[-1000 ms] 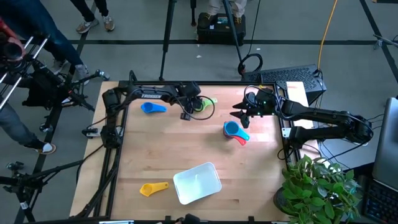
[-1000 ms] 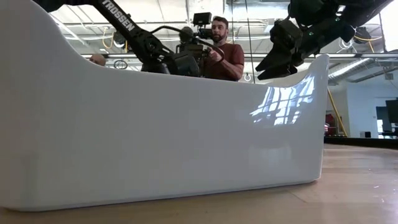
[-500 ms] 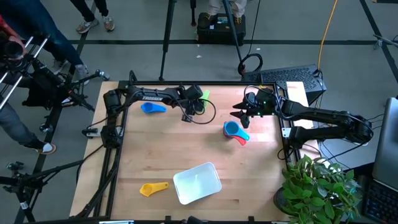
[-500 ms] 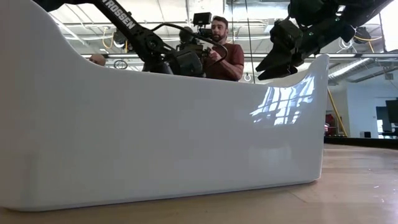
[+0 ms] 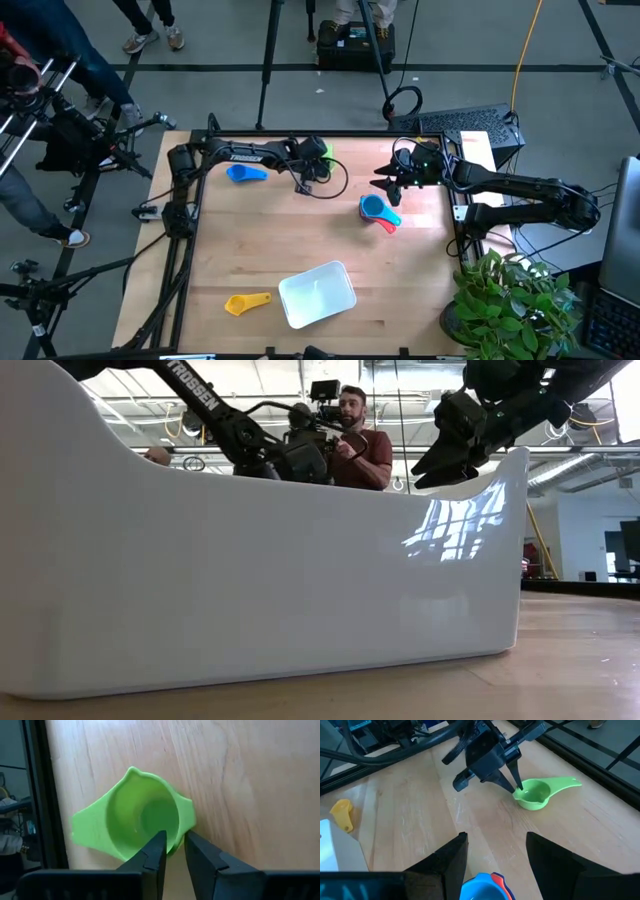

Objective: Nest measuring cups in basket
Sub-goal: Stack the green measuring cup on the light blue measuring cup

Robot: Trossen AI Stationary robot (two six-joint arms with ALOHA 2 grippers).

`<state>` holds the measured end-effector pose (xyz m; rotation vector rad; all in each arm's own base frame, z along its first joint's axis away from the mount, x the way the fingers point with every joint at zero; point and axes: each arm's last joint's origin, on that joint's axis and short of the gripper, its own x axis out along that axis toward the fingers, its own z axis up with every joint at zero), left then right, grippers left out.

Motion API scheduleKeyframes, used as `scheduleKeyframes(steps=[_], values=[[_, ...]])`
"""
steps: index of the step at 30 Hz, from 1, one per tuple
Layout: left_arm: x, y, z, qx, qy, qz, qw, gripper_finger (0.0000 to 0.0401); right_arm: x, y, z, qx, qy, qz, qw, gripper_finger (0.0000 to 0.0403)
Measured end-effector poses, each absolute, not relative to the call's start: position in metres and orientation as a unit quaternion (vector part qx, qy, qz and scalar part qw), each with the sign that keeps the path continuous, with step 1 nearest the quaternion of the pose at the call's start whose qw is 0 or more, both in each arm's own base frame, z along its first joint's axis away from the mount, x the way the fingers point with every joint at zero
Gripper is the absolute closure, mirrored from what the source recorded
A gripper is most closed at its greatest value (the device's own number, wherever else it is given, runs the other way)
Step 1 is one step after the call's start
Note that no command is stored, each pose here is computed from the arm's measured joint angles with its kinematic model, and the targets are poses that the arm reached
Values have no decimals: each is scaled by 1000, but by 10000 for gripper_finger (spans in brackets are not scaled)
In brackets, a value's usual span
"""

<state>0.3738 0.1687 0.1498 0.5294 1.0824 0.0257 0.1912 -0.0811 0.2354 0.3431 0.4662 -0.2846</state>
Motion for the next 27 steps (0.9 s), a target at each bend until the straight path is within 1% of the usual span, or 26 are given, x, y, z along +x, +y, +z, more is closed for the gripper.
scheduleKeyframes(steps=[3,6,7,9,15,18,21,24,27], values=[[374,170,141,249,520,9,817,336,191,-81,235,168,229,-140,949,211],[375,169,135,261,537,21,802,376,191,-81,235,167,229,-139,949,211],[375,169,135,260,535,23,803,386,191,-81,235,167,229,-139,949,211],[376,169,137,254,531,29,808,389,191,-81,235,166,229,-139,949,211],[374,163,141,247,540,35,804,393,191,-81,235,165,229,-139,949,211],[370,155,154,242,546,27,801,393,191,-81,236,161,230,-138,950,211],[363,140,179,246,544,8,802,393,191,-81,236,143,232,-130,953,211],[355,114,210,254,519,-46,815,393,192,-80,236,108,234,-100,961,211],[347,78,245,293,469,-112,826,393,192,-79,237,71,235,-74,967,211]])
